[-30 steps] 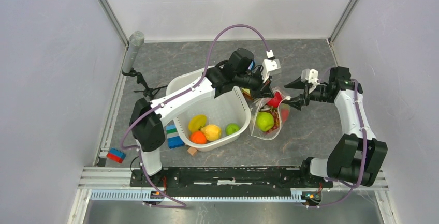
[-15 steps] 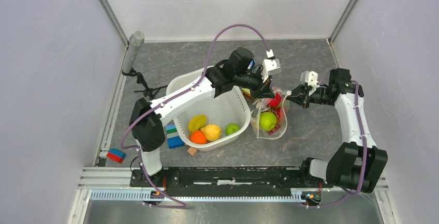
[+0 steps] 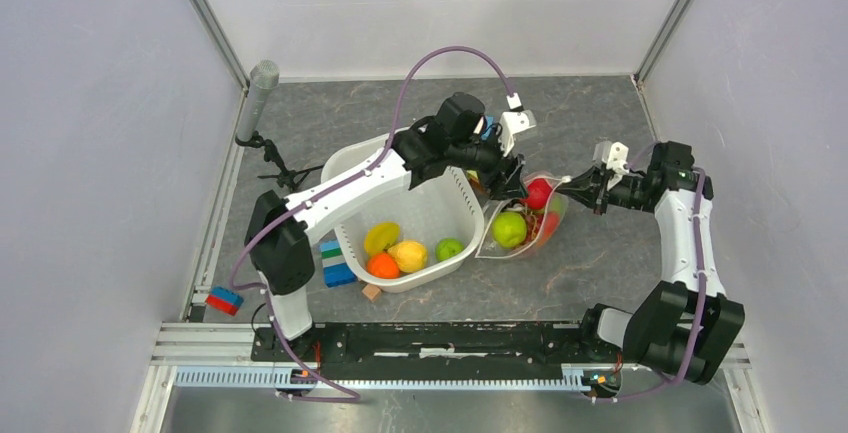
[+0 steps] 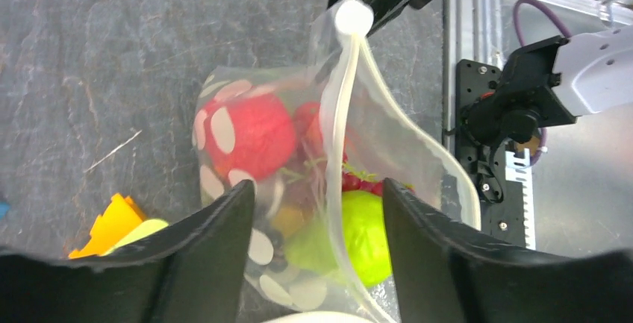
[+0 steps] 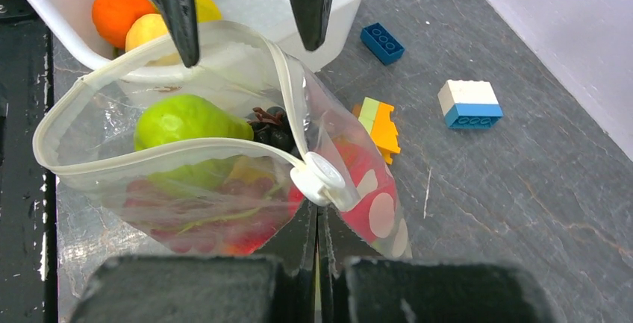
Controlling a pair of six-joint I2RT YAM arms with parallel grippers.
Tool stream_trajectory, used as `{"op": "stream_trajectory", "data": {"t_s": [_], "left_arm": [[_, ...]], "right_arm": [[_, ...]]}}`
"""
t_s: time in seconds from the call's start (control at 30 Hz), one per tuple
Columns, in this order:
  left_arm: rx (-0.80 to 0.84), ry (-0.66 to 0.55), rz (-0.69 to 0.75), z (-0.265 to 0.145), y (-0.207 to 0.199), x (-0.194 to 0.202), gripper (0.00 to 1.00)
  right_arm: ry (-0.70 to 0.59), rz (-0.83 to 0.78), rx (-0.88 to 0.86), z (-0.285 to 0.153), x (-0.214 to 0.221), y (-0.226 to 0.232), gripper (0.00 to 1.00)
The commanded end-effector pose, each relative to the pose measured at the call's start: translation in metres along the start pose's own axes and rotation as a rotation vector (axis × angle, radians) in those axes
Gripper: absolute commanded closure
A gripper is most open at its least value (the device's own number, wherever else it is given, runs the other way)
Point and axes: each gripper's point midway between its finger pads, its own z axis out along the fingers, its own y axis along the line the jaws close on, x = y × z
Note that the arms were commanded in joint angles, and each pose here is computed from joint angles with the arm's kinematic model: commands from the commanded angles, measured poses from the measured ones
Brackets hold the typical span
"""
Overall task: Place the food in the zip-top bag and seal the zipper
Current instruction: Adjust the zipper food storage bag at the center of the board.
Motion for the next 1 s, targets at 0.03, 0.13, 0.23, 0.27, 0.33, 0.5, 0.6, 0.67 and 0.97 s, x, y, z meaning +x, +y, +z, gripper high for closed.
{"op": "stream_trajectory", "data": {"t_s": [0.03,0.13,0.23,0.27,0.33,0.5,0.6,0.67,0.97], "left_arm": [[-0.094,-0.02,-0.01,-0.026,0.003,-0.007,0.22],[-0.105,-0.001,-0.001,-0.032,0.001,0.004,0.14],[-0.04,0.011,0.005,-0.033,-0.013,0.015,0.1],[-0.029,0.016,0.005,-0.033,-0.017,0.018,0.09],[-0.056,0.041,-0.005,-0.031,-0.016,0.029,0.09],[-0.16,0.08,-0.049,-0.028,-0.007,0.047,0.15],[-0.198,0.09,-0.056,-0.027,-0.006,0.056,0.22],[-0.206,0.099,-0.06,-0.025,-0.005,0.059,0.33],[-0.176,0.091,-0.032,-0.016,-0.007,0.038,0.98]], "right_arm": [[-0.195,-0.192,0.01,-0.001,-0.032,0.007,1.0],[-0.189,-0.167,0.023,-0.003,-0.029,0.004,1.0],[-0.188,-0.139,0.027,-0.004,-0.025,0.003,1.0],[-0.188,-0.138,0.028,-0.004,-0.024,0.004,1.0],[-0.187,-0.147,0.029,-0.004,-0.024,0.005,1.0],[-0.185,-0.148,0.034,-0.005,-0.024,0.005,1.0],[-0.182,-0.142,0.033,-0.005,-0.023,0.004,1.0],[-0.18,-0.14,0.033,-0.005,-0.022,0.004,1.0],[-0.145,-0.135,0.032,-0.01,-0.035,0.001,0.98]]}}
